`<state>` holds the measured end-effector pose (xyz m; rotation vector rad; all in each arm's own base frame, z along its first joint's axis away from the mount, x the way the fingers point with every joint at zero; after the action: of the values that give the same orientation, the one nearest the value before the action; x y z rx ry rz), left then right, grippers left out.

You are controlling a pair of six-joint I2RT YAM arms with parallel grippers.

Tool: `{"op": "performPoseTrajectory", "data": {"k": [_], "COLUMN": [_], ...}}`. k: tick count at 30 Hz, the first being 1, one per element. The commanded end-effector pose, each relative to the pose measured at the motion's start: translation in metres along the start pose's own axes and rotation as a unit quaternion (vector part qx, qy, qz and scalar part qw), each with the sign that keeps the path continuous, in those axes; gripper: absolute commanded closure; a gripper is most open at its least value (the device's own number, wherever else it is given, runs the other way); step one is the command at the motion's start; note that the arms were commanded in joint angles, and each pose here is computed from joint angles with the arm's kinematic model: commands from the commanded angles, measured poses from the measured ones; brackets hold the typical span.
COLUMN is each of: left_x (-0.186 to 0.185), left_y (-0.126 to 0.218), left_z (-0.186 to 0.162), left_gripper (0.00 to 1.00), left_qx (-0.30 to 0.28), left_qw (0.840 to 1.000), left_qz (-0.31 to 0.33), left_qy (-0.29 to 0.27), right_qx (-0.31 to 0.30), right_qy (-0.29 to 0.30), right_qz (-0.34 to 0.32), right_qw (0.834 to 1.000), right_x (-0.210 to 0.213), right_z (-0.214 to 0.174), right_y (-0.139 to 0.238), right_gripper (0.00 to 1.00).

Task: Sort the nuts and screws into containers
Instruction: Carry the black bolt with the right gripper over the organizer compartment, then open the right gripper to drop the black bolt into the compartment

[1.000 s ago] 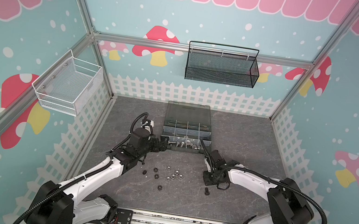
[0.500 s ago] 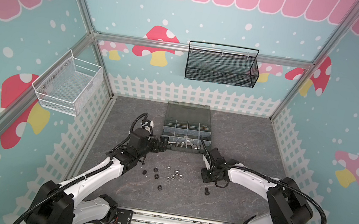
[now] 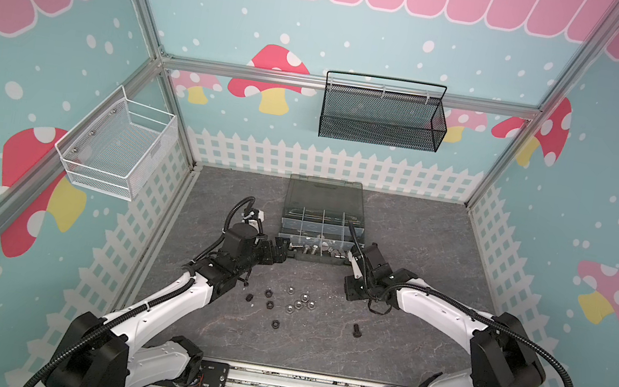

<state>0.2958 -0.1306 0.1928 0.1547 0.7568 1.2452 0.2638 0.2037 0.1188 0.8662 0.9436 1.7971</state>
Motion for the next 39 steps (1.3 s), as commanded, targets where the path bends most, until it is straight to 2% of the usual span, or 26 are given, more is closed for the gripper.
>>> {"op": "performPoseTrajectory", "data": {"k": [1,12,20,28,39], "left_x": [0.000,0.001,0.007,0.009,0.015], "left_y": [0.003,0.005,0.008,0.012,0.014], "left_z": [0.002,0.002,0.009,0.011,0.009], "left_gripper": [0.00,0.00,0.00,0.00,0.00], "left_qx": [-0.010,-0.015,-0.022,-0.025,-0.024], "left_qw": [1.000,1.000,1.000,0.999,0.999], "left_qz": [-0.005,-0.003,0.006,0.009,0.020], "left_qy": [0.010,0.013,0.019,0.022,0.023], "right_qx": [-0.057,-0.123,-0.153,-0.141,-0.098], "right_qy": [0.001,-0.001,-0.011,-0.006,0.002], "right_qz": [0.001,-0.006,-0.034,-0.051,-0.049], "right_qw": [0.998,0.992,0.988,0.989,0.994], "right_x": [0.006,-0.001,-0.029,-0.049,-0.060], "right_z": [0.028,0.079,0.124,0.151,0.162], "right_y": [0.017,0.034,0.033,0.005,-0.051], "right_gripper": [1.00,1.00,1.00,1.00,1.00]}}
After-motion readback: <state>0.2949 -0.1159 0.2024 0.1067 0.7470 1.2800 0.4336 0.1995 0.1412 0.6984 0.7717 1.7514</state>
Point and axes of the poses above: each gripper's point midway between its finger pads, its own y axis back along the fingers, its own x axis along the line the jaws close on, z = x × y, the point moved 5 cm from there along y, back along the fingers
